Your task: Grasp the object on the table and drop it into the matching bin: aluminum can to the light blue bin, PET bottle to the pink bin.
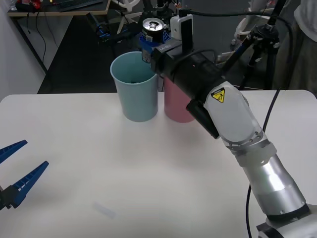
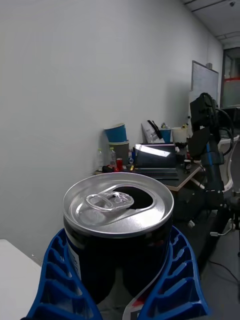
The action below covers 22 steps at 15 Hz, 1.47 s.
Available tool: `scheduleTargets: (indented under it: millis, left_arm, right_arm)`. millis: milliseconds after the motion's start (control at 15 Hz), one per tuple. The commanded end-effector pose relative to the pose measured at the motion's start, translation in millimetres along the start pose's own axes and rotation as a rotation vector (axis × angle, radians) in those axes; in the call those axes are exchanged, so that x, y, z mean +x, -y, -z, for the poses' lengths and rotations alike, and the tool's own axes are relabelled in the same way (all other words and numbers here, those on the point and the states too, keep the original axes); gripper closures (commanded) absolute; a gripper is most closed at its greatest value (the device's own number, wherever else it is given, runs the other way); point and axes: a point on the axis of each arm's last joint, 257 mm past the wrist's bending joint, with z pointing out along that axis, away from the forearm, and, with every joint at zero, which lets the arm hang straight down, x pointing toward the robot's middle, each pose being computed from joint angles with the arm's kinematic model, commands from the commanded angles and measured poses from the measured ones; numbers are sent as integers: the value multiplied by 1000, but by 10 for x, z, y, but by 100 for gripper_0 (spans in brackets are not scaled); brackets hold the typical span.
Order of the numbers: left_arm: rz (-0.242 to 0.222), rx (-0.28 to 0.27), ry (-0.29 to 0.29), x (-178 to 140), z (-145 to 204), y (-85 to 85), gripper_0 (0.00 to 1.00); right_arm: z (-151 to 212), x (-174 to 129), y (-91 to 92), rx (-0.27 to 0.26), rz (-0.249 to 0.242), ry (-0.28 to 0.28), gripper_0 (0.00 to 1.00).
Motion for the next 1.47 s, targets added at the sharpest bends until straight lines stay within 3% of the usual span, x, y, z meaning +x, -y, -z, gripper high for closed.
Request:
scheduleTargets:
  millis: [67, 600, 1133, 1200, 1267, 1467]
  left_arm:
    - [0, 0, 0, 0, 0, 0, 0]
    - [0, 0, 0, 0, 0, 0, 0]
    - [0, 0, 0, 0, 0, 0, 0]
    - [0, 0, 0, 0, 0, 0, 0]
    - [0, 0, 0, 0, 0, 0, 0]
    - [0, 0, 0, 0, 0, 0, 0]
  right_arm:
    - [-237, 38, 70, 24, 4, -7, 100]
    - [-588, 224, 114, 36, 18, -68, 100]
    - [-676, 173, 8, 31, 17, -55, 100]
    - [-679, 158, 5, 35, 24, -47, 40]
    - [-678, 155, 6, 40, 26, -42, 0]
    - [-679, 109, 41, 54, 45, -26, 0]
